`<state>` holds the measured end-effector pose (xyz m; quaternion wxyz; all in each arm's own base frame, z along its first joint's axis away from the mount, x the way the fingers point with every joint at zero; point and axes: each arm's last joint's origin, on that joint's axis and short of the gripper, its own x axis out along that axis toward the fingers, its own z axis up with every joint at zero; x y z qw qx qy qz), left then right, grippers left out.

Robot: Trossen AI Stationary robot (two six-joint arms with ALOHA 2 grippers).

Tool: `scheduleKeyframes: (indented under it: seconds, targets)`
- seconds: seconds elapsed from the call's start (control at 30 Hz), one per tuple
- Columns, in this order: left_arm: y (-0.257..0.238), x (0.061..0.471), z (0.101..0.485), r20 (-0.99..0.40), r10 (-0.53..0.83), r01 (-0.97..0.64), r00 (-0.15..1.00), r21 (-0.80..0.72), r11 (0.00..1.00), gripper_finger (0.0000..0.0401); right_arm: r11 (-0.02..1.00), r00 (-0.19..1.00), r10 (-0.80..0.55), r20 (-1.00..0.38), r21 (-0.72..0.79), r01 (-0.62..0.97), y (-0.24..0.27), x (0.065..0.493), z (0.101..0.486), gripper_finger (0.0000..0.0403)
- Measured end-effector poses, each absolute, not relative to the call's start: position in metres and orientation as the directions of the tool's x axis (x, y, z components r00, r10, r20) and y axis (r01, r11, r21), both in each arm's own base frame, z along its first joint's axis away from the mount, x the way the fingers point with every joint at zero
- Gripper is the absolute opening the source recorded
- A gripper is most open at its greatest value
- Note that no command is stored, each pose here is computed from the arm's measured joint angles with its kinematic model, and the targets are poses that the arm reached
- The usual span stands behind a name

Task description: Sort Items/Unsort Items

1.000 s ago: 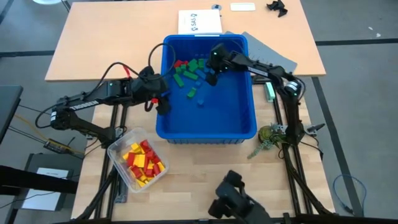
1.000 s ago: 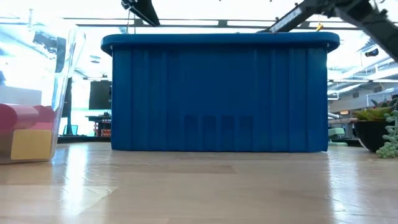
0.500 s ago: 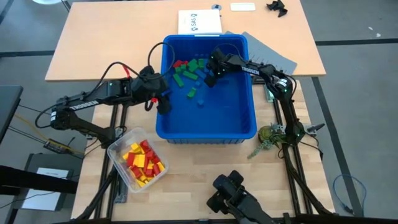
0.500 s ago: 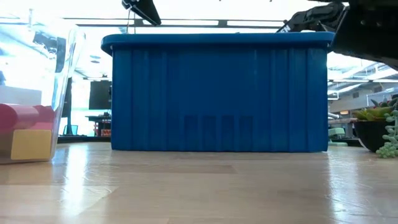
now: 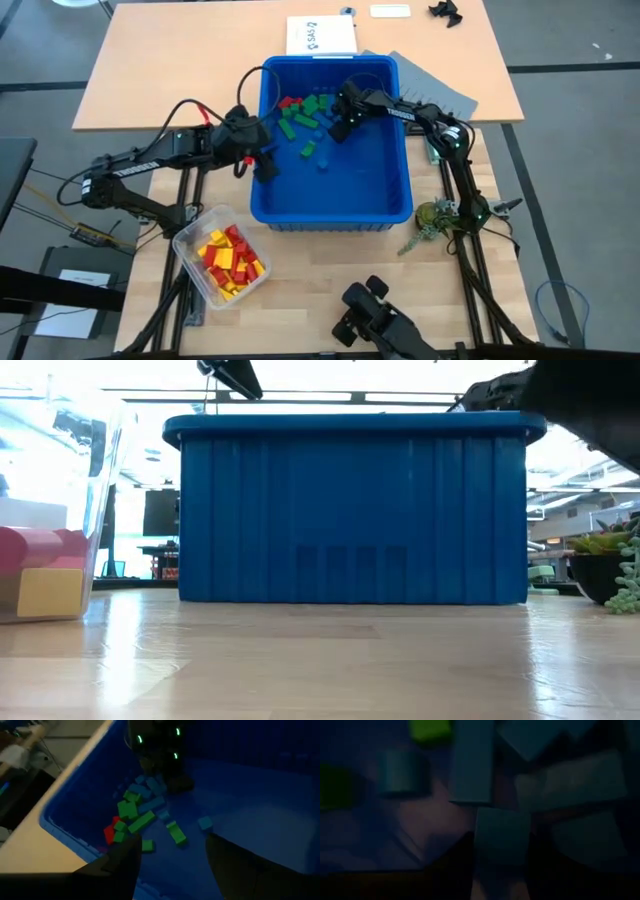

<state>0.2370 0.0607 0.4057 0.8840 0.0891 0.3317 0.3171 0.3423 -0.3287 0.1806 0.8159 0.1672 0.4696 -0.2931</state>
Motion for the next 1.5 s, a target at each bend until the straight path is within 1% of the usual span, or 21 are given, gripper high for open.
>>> scheduleKeyframes:
  seconds: [0.1, 0.2, 0.27, 0.37, 0.47, 0.53, 0.6, 0.7, 0.83, 0.97, 1.1, 1.23, 1.3, 1.37, 1.5]
  targets:
    - [0.060, 0.239, 0.403, -0.554, 0.576, -0.473, 0.601, 0.335, 0.815, 0.0229, 0.801, 0.444, -0.323, -0.836, 0.008, 0.599, -0.317, 0.340, 0.215, 0.0129]
    - [0.060, 0.242, 0.401, -0.564, 0.559, -0.459, 0.608, 0.325, 0.827, 0.0229, 0.838, 0.540, -0.291, -0.790, 0.063, 0.543, -0.298, 0.336, 0.257, 0.0129]
    - [0.058, 0.246, 0.400, -0.565, 0.553, -0.448, 0.613, 0.328, 0.832, 0.0229, 0.867, 0.617, -0.250, -0.746, 0.111, 0.486, -0.282, 0.333, 0.285, 0.0129]
    - [0.054, 0.250, 0.400, -0.539, 0.560, -0.453, 0.629, 0.331, 0.827, 0.0229, 0.916, 0.743, -0.166, -0.648, 0.178, 0.360, -0.255, 0.327, 0.329, 0.0129]
    - [0.049, 0.254, 0.395, -0.488, 0.579, -0.475, 0.653, 0.333, 0.815, 0.0229, 0.946, 0.831, -0.072, -0.551, 0.226, 0.232, -0.229, 0.322, 0.356, 0.0129]
    - [0.044, 0.256, 0.390, -0.453, 0.588, -0.481, 0.670, 0.339, 0.809, 0.0229, 0.951, 0.873, -0.024, -0.487, 0.258, 0.170, -0.214, 0.321, 0.362, 0.0129]
    - [0.039, 0.260, 0.387, -0.380, 0.601, -0.491, 0.703, 0.352, 0.797, 0.0229, 0.949, 0.908, 0.022, -0.417, 0.294, 0.113, -0.199, 0.319, 0.364, 0.0129]
    - [0.031, 0.267, 0.375, -0.298, 0.593, -0.467, 0.748, 0.397, 0.790, 0.0229, 0.938, 0.949, 0.083, -0.303, 0.347, 0.029, -0.180, 0.319, 0.361, 0.0129]
    - [0.023, 0.276, 0.363, -0.205, 0.569, -0.428, 0.796, 0.474, 0.769, 0.0229, 0.903, 0.975, 0.161, -0.156, 0.423, -0.081, -0.160, 0.321, 0.350, 0.0129]
    - [0.021, 0.280, 0.356, -0.120, 0.564, -0.443, 0.817, 0.496, 0.747, 0.0229, 0.864, 0.971, 0.239, -0.017, 0.461, -0.205, -0.138, 0.328, 0.343, 0.0129]
    - [0.021, 0.280, 0.357, -0.068, 0.562, -0.456, 0.824, 0.509, 0.730, 0.0229, 0.840, 0.956, 0.291, 0.030, 0.470, -0.270, -0.124, 0.335, 0.337, 0.0129]
    - [0.020, 0.281, 0.358, -0.062, 0.513, -0.417, 0.856, 0.503, 0.757, 0.0229, 0.848, 0.960, 0.274, 0.052, 0.458, -0.266, -0.118, 0.339, 0.339, 0.0129]
    - [0.019, 0.282, 0.361, -0.038, 0.479, -0.402, 0.877, 0.488, 0.775, 0.0229, 0.846, 0.959, 0.275, 0.072, 0.456, -0.277, -0.117, 0.339, 0.341, 0.0129]
    - [0.018, 0.283, 0.360, -0.044, 0.470, -0.391, 0.881, 0.490, 0.779, 0.0229, 0.845, 0.959, 0.275, 0.069, 0.459, -0.275, -0.116, 0.341, 0.339, 0.0129]
    - [0.018, 0.283, 0.363, -0.013, 0.433, -0.375, 0.901, 0.476, 0.796, 0.0229, 0.846, 0.959, 0.272, 0.077, 0.455, -0.277, -0.114, 0.341, 0.340, 0.0129]
